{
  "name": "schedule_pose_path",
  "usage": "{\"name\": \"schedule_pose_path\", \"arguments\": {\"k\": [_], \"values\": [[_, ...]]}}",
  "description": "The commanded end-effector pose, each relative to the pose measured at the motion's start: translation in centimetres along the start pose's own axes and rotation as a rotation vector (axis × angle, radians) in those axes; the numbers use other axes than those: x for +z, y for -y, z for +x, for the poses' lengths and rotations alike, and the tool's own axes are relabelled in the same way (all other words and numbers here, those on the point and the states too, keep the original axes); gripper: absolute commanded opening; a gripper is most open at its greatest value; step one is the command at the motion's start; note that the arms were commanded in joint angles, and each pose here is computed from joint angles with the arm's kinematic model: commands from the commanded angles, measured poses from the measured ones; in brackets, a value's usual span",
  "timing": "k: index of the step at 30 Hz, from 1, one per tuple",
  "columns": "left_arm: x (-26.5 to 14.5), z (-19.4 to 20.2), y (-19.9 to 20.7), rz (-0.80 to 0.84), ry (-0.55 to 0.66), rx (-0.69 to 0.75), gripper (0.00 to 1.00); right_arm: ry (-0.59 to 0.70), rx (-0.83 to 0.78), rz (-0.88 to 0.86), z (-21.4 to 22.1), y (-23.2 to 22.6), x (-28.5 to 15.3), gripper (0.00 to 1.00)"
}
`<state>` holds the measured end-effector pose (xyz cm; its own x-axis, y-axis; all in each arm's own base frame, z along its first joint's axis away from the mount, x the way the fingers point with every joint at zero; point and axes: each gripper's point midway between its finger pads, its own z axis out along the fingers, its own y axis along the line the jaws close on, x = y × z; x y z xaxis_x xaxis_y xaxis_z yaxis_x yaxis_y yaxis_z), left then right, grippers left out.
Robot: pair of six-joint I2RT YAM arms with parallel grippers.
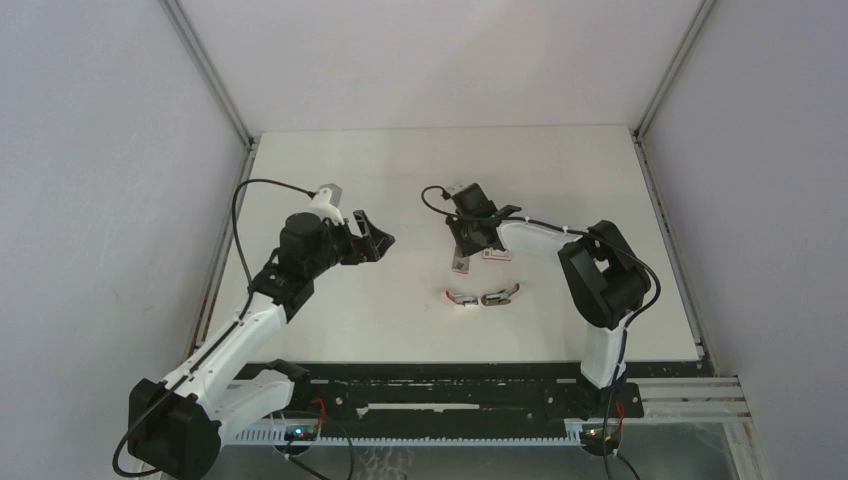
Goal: Load the staples into the stapler
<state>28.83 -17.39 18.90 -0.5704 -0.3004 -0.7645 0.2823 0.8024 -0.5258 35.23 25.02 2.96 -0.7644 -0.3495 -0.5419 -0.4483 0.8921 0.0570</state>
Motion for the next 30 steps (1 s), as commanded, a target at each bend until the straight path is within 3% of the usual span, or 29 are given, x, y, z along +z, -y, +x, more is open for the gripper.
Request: {"name": "schedule_pose_path", "arguments": {"k": [1, 7, 13, 30], "values": [[-0.2, -0.3, 0.2, 0.009, 0.024, 0.0, 0.91, 0.125, -0.092, -0.086, -3.8, -1.9, -2.4, 0.23], [0.1, -0.2, 0.5, 0.024, 0.008, -0.007, 0.91, 0.115, -0.18, -0.154, -3.5, -2.8, -2.1, 0.32], [0.3, -0.2, 0.7, 0.035, -0.001, -0.009, 0.91, 0.085, -0.227, -0.13, -2.9, -2.2, -1.3, 0.34], [0.7, 0.2, 0.6, 0.032, -0.023, -0.011, 0.9, 0.043, -0.295, -0.145, -2.5, -1.5, -0.4, 0.31]]}}
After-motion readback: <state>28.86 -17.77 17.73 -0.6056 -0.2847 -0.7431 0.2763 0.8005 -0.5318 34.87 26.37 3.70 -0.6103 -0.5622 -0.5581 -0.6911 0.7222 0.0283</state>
